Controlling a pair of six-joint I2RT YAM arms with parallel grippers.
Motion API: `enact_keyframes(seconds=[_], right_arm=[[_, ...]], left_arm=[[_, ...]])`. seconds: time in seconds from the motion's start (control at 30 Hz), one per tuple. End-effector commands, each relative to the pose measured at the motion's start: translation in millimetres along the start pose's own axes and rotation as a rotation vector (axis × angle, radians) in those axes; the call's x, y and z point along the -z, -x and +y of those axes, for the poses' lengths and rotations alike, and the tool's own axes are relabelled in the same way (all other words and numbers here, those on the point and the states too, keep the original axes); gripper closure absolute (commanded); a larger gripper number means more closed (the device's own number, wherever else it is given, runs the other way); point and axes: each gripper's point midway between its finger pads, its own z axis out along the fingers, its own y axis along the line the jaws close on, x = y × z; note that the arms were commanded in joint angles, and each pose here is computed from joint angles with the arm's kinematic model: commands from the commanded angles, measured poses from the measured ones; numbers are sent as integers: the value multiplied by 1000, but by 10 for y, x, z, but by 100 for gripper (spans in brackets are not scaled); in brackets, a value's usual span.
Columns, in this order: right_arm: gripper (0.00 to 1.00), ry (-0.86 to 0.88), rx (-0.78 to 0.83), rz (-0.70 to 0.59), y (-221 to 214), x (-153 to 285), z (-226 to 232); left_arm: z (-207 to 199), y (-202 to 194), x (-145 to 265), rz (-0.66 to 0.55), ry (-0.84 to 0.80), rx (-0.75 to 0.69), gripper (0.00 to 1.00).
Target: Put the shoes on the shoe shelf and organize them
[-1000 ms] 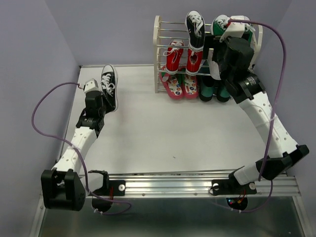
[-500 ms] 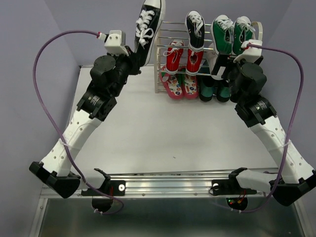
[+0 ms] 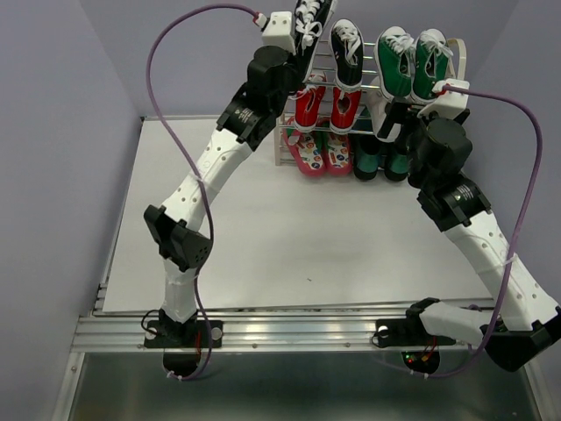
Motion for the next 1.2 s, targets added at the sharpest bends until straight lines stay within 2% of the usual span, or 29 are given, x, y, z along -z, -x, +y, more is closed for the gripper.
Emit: enact_keyframes(seconds=[0.0, 0.33, 0.5, 0.6, 0.67, 0.77, 0.8, 0.83, 1.0, 1.03, 1.07, 1.17], right_arm=[[0, -40, -39, -58, 183, 12, -90], [0, -68, -10, -45, 116, -23, -120], [0, -67, -2, -39, 87, -40, -108], [0, -65, -2, -39, 88, -43, -103], [0, -65, 0, -39, 89, -46, -101], [0, -63, 3, -34, 65, -56, -90], [0, -60, 7, -31, 52, -60, -83], [0, -58, 8, -30, 49, -60, -81], [0, -48, 7, -29, 46, -65, -58], [0, -44, 6, -30, 54, -60, -56], [0, -43, 4, -29, 57, -55, -57], [0, -43, -9, -28, 64, -41, -61]], left_arm=[[15, 839, 185, -218, 43, 121, 100], [50, 417, -99, -166, 90, 120, 100], [100, 389, -150, -181, 131, 143, 99], [65, 387, -184, -187, 121, 150, 86], [39, 389, -197, -188, 108, 150, 84], [-30, 338, -215, -178, 71, 145, 60], [-48, 303, -225, -172, 64, 138, 55], [-51, 263, -232, -166, 69, 136, 43], [-75, 256, -215, -163, 67, 134, 28], [-85, 282, -200, -168, 64, 137, 20], [-93, 300, -184, -170, 60, 135, 17], [-174, 379, -100, -176, 32, 127, 13]])
